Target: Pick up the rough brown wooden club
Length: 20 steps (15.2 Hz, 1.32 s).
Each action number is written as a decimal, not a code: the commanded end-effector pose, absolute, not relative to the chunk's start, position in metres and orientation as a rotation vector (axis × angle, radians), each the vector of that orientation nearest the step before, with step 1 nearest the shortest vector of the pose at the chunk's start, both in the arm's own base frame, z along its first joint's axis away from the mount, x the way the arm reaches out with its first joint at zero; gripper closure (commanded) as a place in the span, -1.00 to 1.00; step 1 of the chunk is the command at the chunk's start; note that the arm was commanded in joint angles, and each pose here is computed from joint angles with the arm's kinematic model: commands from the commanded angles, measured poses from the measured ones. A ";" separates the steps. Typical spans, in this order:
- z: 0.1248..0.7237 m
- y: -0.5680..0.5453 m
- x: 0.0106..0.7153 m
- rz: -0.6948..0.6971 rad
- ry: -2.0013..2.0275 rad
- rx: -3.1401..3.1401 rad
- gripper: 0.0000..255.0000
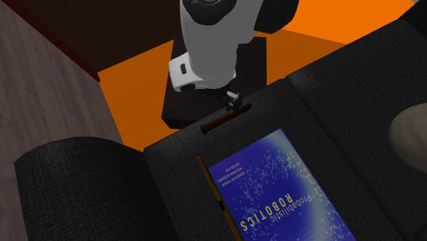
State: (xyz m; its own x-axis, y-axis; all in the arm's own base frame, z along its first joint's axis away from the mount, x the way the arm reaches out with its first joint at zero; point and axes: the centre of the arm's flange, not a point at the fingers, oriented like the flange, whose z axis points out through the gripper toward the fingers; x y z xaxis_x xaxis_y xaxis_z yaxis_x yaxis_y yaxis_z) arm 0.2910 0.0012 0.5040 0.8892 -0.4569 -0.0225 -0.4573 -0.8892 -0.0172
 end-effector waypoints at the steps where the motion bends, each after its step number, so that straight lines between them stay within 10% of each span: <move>1: 0.480 0.010 0.291 0.026 0.964 -2.932 -1.00; 15: 0.388 0.032 0.294 0.024 1.415 -2.665 -1.00; 16: 0.388 0.032 0.295 0.024 1.415 -2.665 1.00; 20: 0.389 0.032 0.295 0.024 1.415 -2.665 1.00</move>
State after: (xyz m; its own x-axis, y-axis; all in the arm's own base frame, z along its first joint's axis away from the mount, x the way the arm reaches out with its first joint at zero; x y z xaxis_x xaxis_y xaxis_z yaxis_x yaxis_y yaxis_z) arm 0.2946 0.0316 0.3889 0.5619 -0.8241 -0.0722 -0.8260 -0.5542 -0.1025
